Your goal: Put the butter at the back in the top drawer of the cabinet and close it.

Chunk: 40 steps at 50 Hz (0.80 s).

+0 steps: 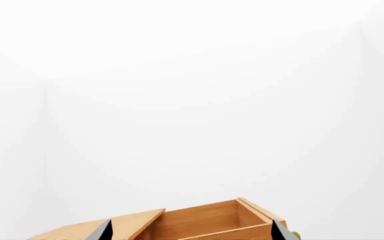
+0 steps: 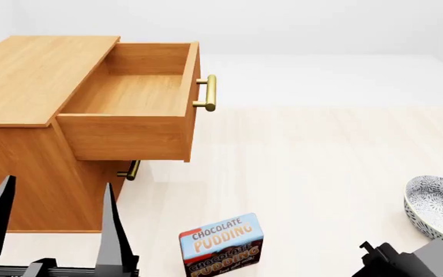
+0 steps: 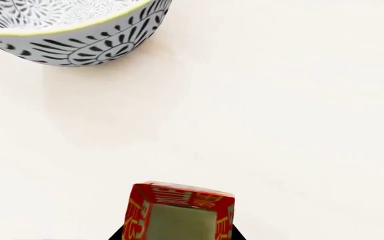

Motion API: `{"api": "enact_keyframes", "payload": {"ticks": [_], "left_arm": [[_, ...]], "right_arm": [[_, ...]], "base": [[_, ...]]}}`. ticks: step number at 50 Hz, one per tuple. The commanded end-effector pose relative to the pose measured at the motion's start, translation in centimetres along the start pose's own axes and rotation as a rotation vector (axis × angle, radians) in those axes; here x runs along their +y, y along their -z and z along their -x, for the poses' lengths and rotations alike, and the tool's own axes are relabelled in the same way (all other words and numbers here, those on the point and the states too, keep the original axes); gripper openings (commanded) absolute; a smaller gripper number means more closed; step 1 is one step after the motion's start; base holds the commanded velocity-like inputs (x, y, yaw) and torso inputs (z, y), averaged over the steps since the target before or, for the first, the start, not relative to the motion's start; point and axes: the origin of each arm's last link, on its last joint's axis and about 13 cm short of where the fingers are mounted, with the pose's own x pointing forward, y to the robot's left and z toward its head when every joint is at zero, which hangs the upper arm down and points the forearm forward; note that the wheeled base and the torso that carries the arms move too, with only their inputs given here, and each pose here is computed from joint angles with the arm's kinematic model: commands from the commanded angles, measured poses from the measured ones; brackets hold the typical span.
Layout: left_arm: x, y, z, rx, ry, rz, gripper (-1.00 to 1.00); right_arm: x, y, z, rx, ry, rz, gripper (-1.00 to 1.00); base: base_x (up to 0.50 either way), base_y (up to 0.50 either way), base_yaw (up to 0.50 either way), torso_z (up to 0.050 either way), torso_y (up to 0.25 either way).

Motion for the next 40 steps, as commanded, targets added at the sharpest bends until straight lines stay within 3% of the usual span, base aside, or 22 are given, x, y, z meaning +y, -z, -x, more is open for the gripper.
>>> {"api": "enact_keyframes", "payload": {"ticks": [1,8,23,31,37,40], "left_arm": [[0.0,0.1,0.1,0.005,0.001,0.001,1.0],[-0.2,0.1,0.1,0.006,0.001,0.004,1.0],[-0.7,-0.6,-0.1,-0.007,0.013,0.002,1.0],[-1.1,-1.2,-0.5,-0.027,0.021,-0.02,1.0],[-1.5,-1.7,-1.1,-0.048,0.017,-0.033,1.0],[-1.8,-2.0,-1.5,-0.039,0.02,-0.002,1.0]], "right_arm": [[-0.1,0.1,0.4,-0.025,-0.043,0.022,-1.0],[-0.6,-2.4,4.4,-0.193,-0.163,-0.006,-1.0],[-2.0,-8.2,15.7,-0.472,-0.645,-0.039,-1.0],[-1.2,-11.3,20.0,-0.479,-1.009,-0.089,-1.0],[-0.5,-12.7,21.8,-0.456,-1.112,-0.096,-1.0],[-0.6,-12.8,23.0,-0.441,-1.182,-0.092,-1.0]], "base": [[0.0,0.0,0.0,0.0,0.0],[0.0,0.0,0.0,0.0,0.0],[0.0,0.0,0.0,0.0,0.0],[0.0,0.0,0.0,0.0,0.0],[0.0,0.0,0.0,0.0,0.001],[0.0,0.0,0.0,0.0,0.0]]}}
